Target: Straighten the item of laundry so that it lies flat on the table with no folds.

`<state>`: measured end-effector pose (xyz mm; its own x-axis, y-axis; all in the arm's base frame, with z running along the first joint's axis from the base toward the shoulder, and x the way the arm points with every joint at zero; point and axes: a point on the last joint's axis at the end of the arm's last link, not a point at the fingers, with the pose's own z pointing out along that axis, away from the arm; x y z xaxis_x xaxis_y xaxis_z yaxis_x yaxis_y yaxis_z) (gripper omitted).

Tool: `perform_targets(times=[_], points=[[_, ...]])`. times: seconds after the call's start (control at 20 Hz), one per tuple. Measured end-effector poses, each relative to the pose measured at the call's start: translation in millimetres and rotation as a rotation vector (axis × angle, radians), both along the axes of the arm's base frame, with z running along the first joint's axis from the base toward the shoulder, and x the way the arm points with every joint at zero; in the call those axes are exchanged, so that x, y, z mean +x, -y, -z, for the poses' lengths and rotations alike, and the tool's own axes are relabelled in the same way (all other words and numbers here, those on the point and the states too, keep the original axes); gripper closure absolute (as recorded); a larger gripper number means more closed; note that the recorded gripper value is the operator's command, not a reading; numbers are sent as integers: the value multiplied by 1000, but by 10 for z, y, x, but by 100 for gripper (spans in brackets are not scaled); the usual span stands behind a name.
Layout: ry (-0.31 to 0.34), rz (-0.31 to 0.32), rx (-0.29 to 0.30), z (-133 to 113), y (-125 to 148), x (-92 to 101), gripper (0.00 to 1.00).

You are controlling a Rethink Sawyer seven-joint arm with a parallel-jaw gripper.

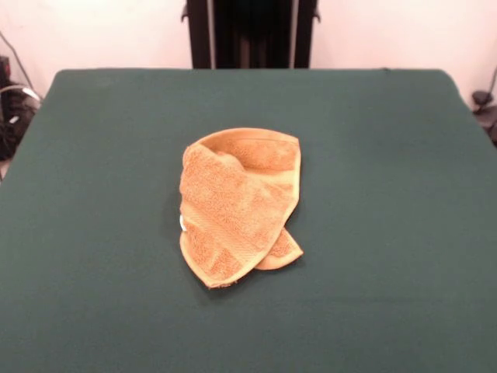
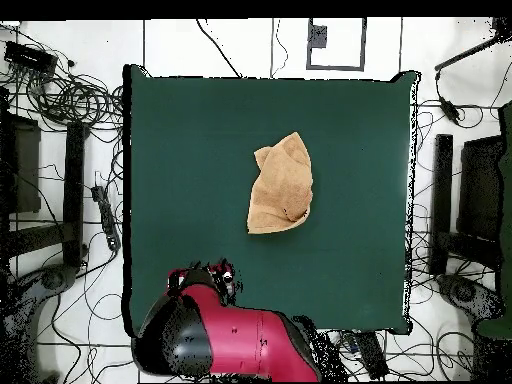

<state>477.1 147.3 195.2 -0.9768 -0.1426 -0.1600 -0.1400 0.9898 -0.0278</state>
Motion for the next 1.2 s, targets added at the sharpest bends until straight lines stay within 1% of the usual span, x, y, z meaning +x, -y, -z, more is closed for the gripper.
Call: perform_targets(times=[0.5,0.9,1.2], points=[[-113,0,3,471,-5,-162,0],[-159,0,5,873,-8,-280,0],[-182,0,6,1074,-14,-355,0]])
